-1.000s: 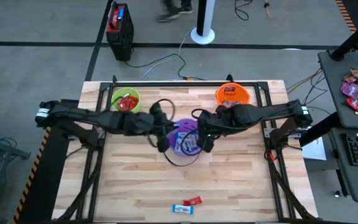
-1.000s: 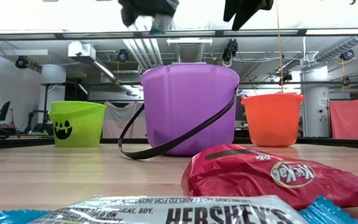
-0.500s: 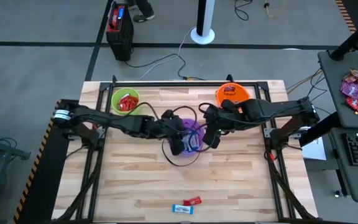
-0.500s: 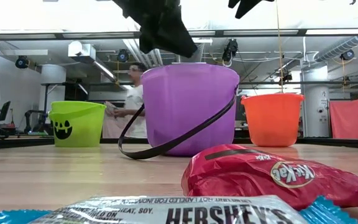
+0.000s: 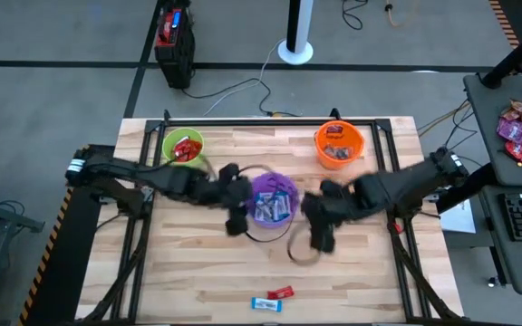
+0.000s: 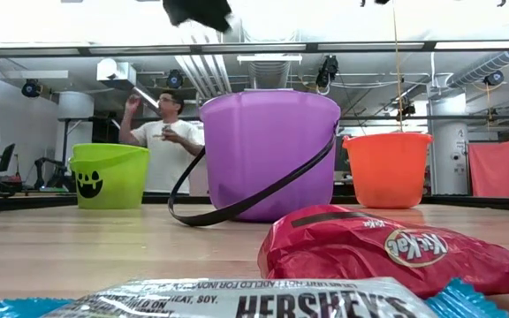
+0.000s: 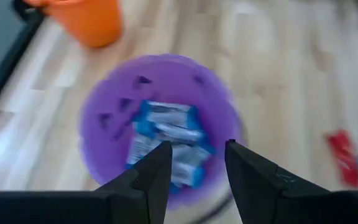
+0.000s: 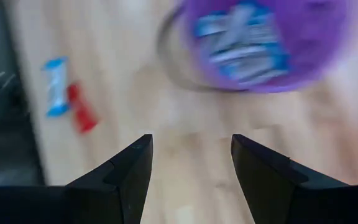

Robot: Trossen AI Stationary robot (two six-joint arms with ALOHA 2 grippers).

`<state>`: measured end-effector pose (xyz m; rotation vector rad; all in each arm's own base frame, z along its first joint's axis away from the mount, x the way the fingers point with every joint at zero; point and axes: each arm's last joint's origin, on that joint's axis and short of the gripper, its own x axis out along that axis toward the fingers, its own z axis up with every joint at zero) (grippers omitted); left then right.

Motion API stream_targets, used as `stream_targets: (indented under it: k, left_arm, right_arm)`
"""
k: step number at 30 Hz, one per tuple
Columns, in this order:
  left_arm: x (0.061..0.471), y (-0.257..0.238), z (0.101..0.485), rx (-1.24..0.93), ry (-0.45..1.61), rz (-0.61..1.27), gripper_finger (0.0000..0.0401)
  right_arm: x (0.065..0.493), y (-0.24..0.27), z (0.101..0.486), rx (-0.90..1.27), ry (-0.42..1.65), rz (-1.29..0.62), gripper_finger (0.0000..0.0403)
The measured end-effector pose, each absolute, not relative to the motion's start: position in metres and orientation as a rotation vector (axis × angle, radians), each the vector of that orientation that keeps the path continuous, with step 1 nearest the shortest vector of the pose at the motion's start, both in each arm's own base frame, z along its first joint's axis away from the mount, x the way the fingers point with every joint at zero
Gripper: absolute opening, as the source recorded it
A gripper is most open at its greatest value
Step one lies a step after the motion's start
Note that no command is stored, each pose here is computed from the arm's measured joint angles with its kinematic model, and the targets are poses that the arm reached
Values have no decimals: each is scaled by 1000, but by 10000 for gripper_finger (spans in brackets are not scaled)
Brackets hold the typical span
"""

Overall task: Sort candy by brand, put in halloween buckets
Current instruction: Put the red chocolate into the green bucket

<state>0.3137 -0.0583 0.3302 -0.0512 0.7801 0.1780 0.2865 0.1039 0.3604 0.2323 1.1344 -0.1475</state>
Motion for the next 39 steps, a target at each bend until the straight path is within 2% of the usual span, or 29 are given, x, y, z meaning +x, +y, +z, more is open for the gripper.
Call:
stream_targets:
  k: [4, 8, 13, 19, 25, 39]
  left_arm:
    - [280, -89, 335, -81, 738, 91, 134]
    - [246, -114, 332, -158, 686, 60, 135]
    - [211, -140, 331, -239, 566, 45, 135]
    - [182, -159, 332, -289, 514, 1, 135]
    - [163, -157, 356, -338, 503, -46, 135]
    - [134, -125, 435, -231, 496, -59, 135]
  right_arm:
    - [280, 148, 343, 180, 1114, 40, 210]
    - [285, 184, 316, 169, 1066, 138, 210]
    - [305, 215, 269, 119, 1108, 145, 210]
    - [330, 237, 220, 118, 1135, 119, 210]
    - [345, 248, 192, 122, 1162, 79, 210]
    - [371, 260, 157, 149, 1176, 61, 208]
